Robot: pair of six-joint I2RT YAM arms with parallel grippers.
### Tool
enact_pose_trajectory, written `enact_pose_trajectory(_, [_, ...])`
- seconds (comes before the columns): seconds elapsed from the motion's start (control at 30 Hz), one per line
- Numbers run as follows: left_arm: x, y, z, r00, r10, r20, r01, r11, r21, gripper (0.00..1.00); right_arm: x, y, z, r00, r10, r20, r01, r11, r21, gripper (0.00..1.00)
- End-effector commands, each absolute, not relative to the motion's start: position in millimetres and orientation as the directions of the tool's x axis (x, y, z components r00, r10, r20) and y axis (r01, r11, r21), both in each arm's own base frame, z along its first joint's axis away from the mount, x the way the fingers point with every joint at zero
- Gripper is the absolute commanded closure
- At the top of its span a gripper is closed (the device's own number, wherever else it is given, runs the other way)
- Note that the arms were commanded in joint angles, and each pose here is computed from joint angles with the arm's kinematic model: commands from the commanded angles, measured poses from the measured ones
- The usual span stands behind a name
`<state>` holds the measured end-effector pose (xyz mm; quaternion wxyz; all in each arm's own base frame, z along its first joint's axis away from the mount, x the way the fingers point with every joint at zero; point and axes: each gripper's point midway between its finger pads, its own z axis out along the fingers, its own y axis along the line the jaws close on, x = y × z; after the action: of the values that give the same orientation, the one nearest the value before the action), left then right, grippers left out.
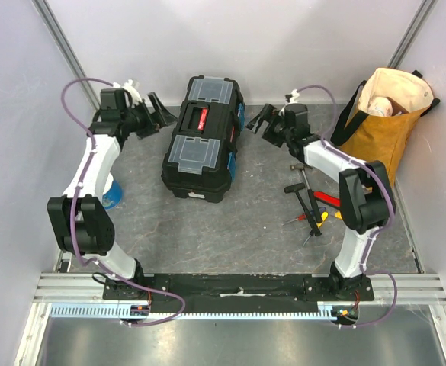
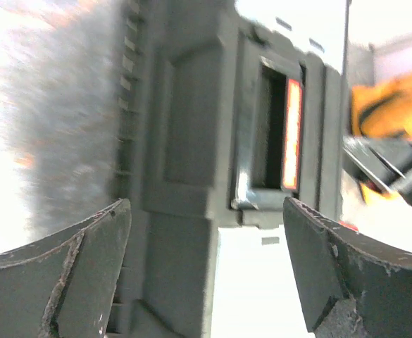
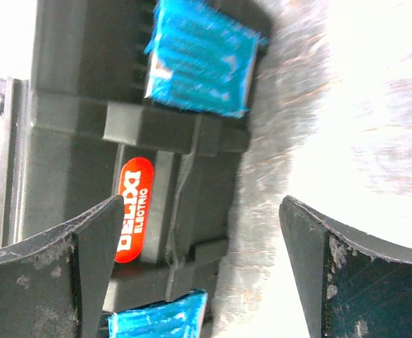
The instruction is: Pack the tool kit
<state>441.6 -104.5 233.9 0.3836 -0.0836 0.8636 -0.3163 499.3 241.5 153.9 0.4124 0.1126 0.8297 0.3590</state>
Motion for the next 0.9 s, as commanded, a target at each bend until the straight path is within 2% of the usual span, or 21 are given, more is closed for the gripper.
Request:
enact_pose_trajectory(0.0, [462.8,-39.6,269.6,-0.533,-0.410,-0.740,-0.059,0.891,-0.450,0.06,502.3,171.9,179.6,-0.501,0.530,-0.684,0.034,0.802,0.596,0.02])
enact_pose_trajectory(0.1, [460.8,-11.8,281.7,-0.462,-0.429,-0.777,-0.153,0.901,-0.406,0.05,490.7,155.5,180.7,-0.486,0.480,-0.730,0.030,0.844,0.535,0.02])
enact_pose_trajectory(0.2, [456.2,-3.5,284.9,-0.472,-0.429,-0.770,-0.121,0.897,-0.425,0.01,477.7,147.8,171.3,-0.490,0.468,-0.736,0.042,0.855,0.516,0.02])
enact_pose_trajectory(0.3, [448.6,-7.3,283.0,-0.495,-0.475,-0.727,-0.050,0.851,-0.522,0.01,461.5,166.8,161.9,-0.567,0.452,-0.688,-0.042,0.819,0.573,0.02])
enact_pose_trajectory(0.57, [414.8,-70.4,271.5,-0.634,-0.461,-0.620,0.200,0.677,-0.708,0.01,420.6,222.7,167.1,-0.650,0.555,-0.519,-0.207,0.528,0.824,0.02])
enact_pose_trajectory(0.67, [405.1,-86.0,261.2,-0.668,-0.442,-0.599,0.225,0.647,-0.728,0.02,411.6,250.0,178.2,-0.689,0.528,-0.496,-0.278,0.440,0.854,0.02])
enact_pose_trajectory(0.87, [395.5,-103.1,240.6,-0.710,-0.398,-0.581,0.220,0.659,-0.720,0.02,397.4,296.2,175.8,-0.756,0.502,-0.420,-0.280,0.332,0.901,0.02])
